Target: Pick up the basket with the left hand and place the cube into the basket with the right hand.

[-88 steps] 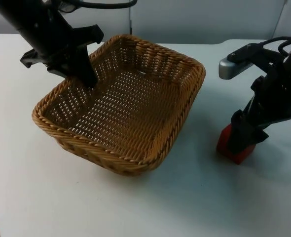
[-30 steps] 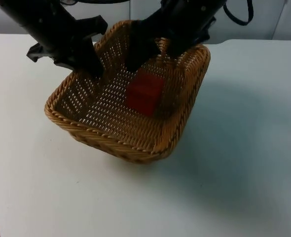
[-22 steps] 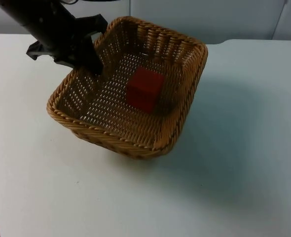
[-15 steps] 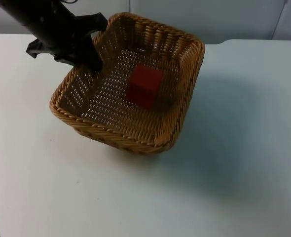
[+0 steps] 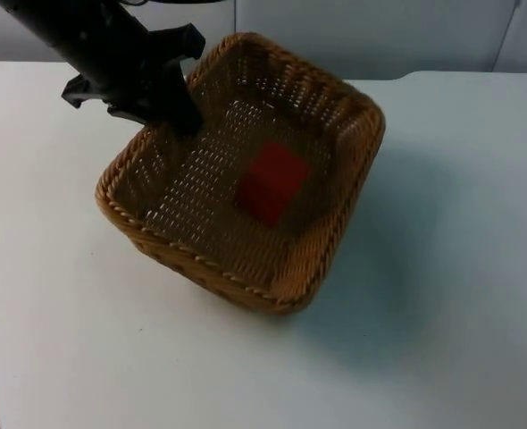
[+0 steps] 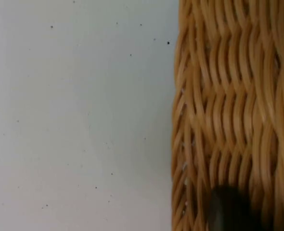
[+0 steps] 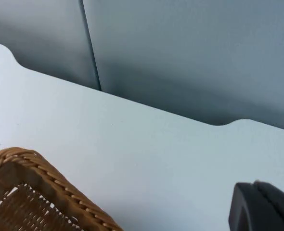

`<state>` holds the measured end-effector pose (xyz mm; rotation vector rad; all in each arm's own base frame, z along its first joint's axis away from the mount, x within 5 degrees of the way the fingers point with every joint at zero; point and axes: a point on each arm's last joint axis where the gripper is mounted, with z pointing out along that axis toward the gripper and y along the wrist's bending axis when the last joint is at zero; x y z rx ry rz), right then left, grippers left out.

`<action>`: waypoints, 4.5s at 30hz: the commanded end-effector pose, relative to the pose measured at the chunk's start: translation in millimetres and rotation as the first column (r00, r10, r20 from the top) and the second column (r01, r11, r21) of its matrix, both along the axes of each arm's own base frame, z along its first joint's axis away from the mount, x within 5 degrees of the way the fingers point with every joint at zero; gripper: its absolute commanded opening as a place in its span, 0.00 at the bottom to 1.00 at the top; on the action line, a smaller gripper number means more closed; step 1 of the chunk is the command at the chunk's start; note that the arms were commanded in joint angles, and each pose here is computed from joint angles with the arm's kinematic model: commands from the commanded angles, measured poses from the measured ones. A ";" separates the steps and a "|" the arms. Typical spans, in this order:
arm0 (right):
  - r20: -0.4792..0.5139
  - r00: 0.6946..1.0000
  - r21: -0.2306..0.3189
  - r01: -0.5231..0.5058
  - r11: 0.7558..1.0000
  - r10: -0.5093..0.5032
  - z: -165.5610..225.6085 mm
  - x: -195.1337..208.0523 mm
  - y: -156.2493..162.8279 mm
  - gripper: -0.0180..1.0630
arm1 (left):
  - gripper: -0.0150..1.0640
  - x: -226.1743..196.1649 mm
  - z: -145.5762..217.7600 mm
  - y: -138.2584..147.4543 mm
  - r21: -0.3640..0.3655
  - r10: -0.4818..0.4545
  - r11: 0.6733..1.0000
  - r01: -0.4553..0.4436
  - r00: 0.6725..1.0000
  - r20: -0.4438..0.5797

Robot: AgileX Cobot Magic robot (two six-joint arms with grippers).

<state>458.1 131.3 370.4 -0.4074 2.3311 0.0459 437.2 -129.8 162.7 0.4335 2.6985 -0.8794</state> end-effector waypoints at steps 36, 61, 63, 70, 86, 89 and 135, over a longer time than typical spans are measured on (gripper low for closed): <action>0.042 0.998 0.018 -0.038 0.999 0.037 10.0 -2.9 2.9 0.02 | 0.76 18.6 -41.0 -21.3 -0.036 -0.190 0.981 0.193 0.979 0.070; 0.598 0.728 0.051 0.381 0.923 -0.334 225.9 -221.2 -107.1 0.02 | 0.01 -33.8 326.4 91.1 0.165 0.033 0.961 -0.221 0.687 0.726; 0.584 0.742 0.027 0.387 0.922 -0.328 220.0 -244.2 -114.4 0.02 | 0.01 -64.9 344.5 94.6 0.193 0.008 0.955 -0.226 0.670 0.742; 0.613 0.727 0.104 0.312 0.944 -0.308 132.4 -324.8 -131.7 0.02 | 0.01 -150.3 322.6 99.4 0.295 -0.062 0.935 -0.198 0.726 0.685; 0.510 0.846 0.262 0.019 0.965 -0.155 -25.7 -458.2 -139.8 0.02 | 0.01 -407.0 196.0 102.5 0.023 0.121 0.942 -0.335 0.404 0.907; 0.485 0.867 0.240 -0.005 0.971 -0.115 -32.8 -468.8 -140.2 0.02 | 0.01 -445.7 182.3 102.1 -0.002 0.108 0.946 -0.325 0.306 0.946; 0.280 0.955 0.155 0.054 0.986 -0.097 -91.3 -465.4 -130.1 0.02 | 0.01 -446.8 117.9 111.7 0.141 0.153 0.908 -0.395 0.625 0.765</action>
